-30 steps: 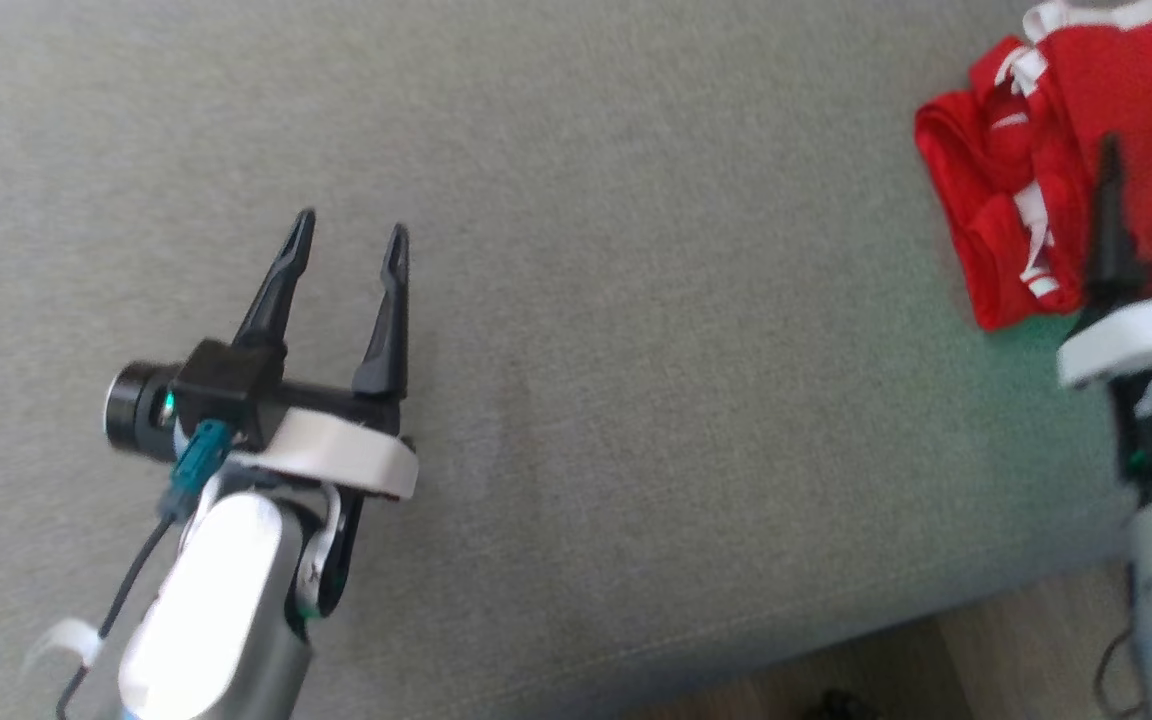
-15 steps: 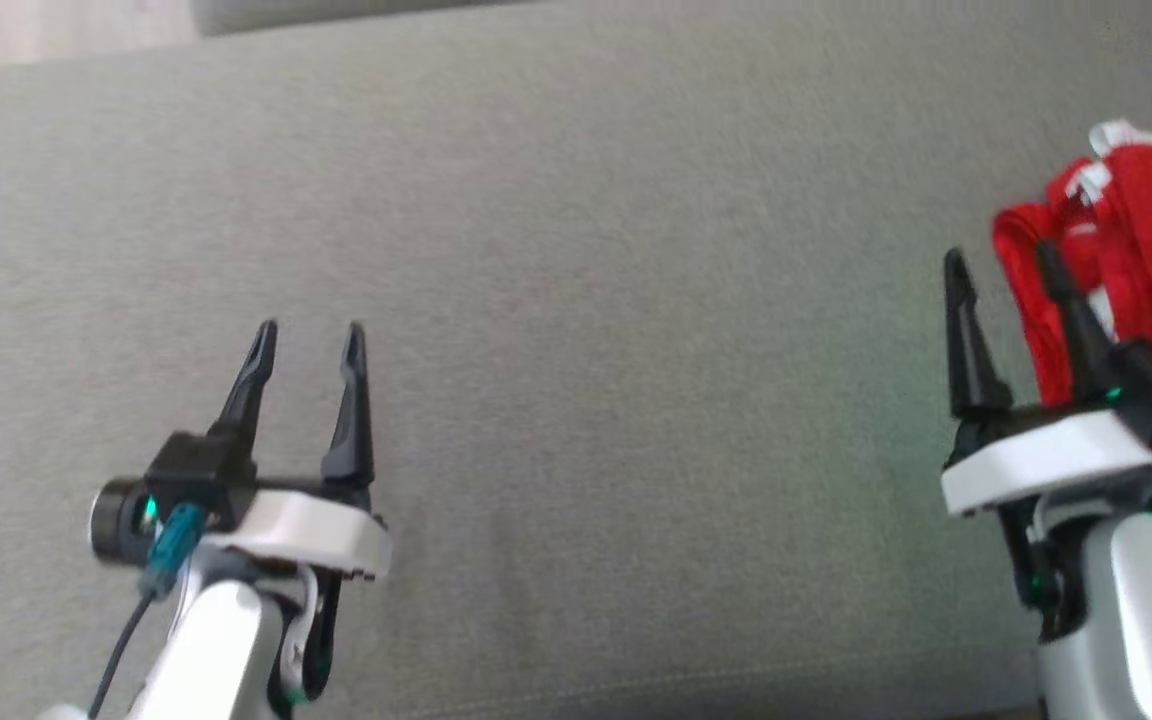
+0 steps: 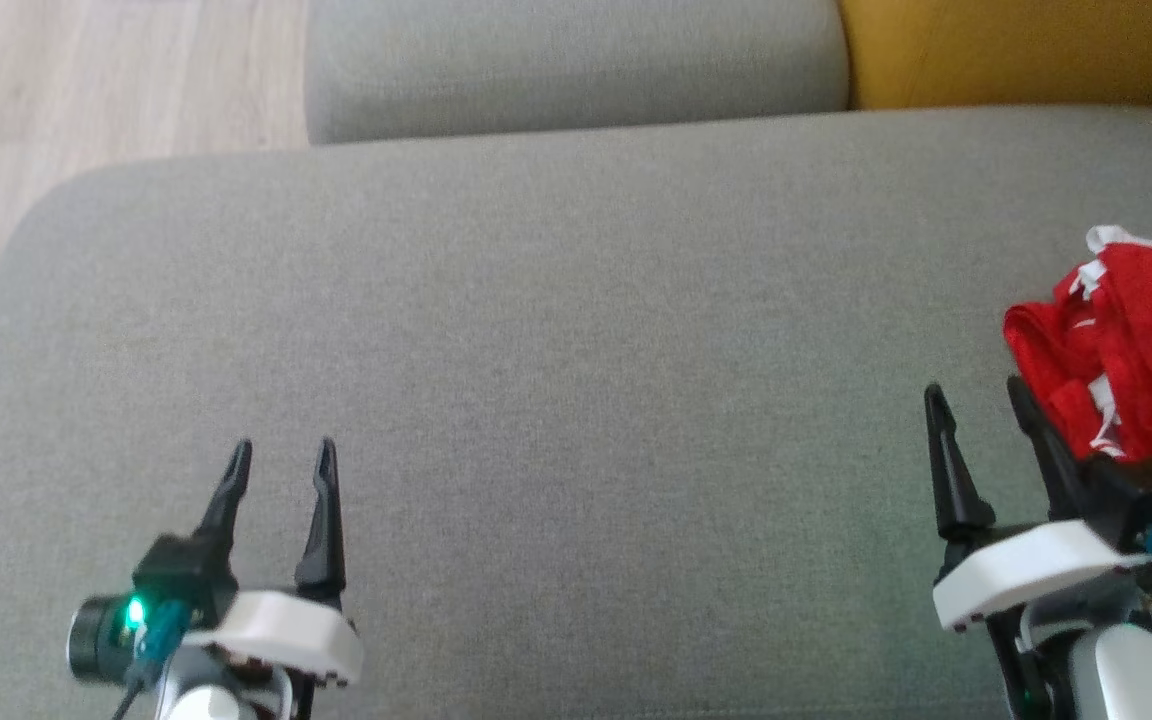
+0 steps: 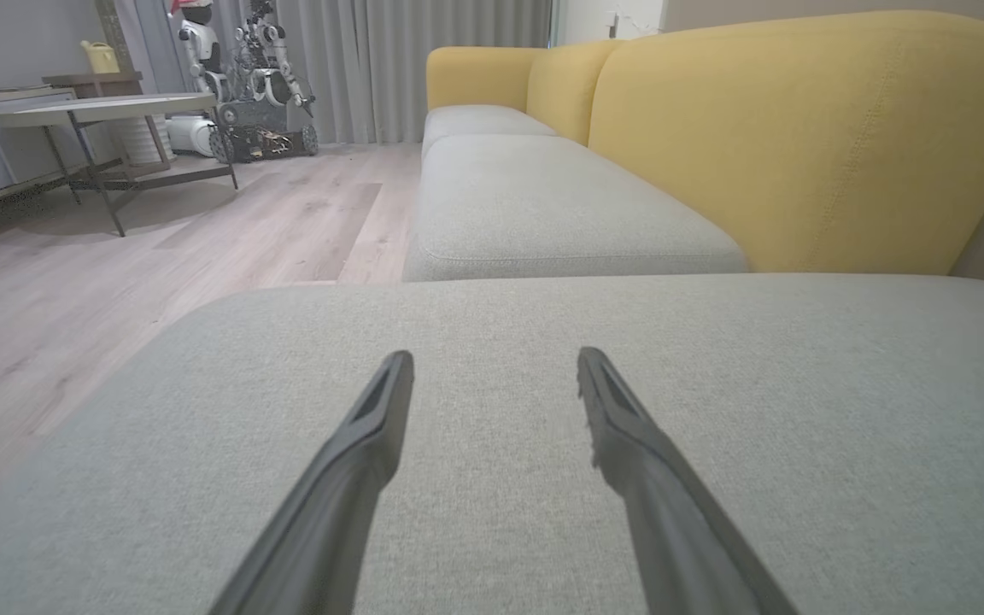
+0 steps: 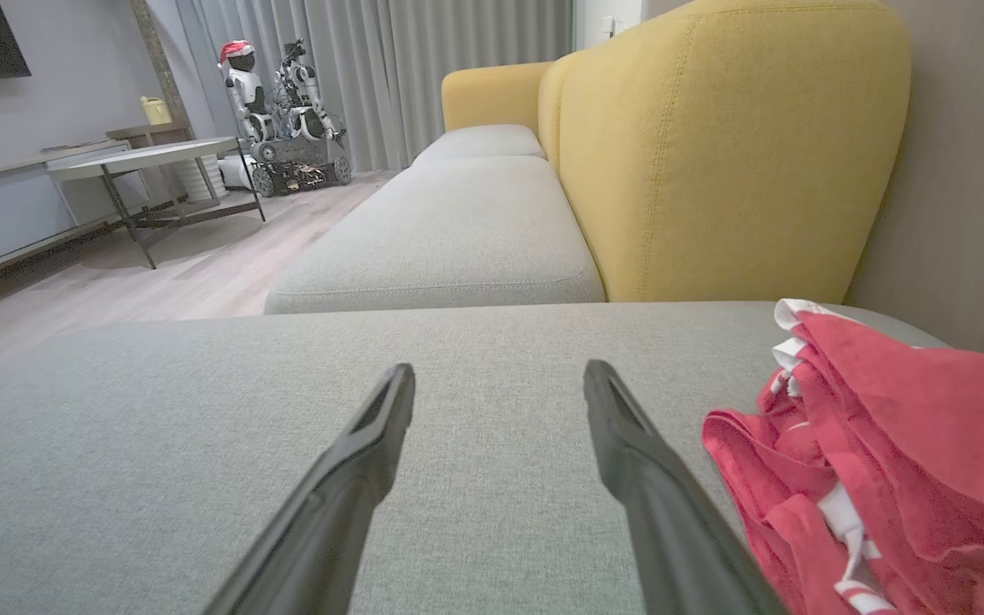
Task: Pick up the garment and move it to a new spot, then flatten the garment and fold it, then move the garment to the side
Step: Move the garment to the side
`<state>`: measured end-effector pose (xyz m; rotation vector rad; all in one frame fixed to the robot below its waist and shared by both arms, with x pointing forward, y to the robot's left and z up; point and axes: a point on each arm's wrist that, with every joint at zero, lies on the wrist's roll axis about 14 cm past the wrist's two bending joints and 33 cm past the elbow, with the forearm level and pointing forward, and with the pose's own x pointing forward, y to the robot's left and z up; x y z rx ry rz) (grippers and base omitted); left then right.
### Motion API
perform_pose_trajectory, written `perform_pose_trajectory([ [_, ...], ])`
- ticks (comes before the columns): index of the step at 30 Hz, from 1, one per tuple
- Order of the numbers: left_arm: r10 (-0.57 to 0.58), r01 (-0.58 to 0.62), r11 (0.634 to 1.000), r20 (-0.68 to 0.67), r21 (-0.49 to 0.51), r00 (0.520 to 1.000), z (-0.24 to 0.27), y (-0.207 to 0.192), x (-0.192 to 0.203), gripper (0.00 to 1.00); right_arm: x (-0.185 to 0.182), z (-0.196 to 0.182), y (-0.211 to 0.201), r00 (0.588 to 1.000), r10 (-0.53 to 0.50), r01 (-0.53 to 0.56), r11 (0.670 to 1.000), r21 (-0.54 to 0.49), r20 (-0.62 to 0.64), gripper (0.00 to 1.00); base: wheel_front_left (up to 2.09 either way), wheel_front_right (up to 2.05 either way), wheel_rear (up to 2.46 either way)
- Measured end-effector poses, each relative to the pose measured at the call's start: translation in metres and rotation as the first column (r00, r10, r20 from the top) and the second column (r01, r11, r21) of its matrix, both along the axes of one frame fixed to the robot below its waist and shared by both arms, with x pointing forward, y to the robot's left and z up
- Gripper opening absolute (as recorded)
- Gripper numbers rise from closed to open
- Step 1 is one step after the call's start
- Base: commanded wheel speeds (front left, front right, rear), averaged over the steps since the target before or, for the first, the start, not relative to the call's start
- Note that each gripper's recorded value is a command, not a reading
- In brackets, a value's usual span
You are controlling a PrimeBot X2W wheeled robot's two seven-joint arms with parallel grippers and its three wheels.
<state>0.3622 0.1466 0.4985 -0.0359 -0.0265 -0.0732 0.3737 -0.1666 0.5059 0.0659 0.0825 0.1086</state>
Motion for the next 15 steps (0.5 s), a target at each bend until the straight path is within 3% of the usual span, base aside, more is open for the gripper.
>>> perform_pose_trajectory([
  [15,0.047,-0.046,0.999,-0.013,0.018,0.999,0.001,0.017,-0.026,1.0,-0.017,0.001,0.007,1.0,0.019,-0.019,1.0,0.001,-0.008,1.0,0.0,0.0,0.0],
])
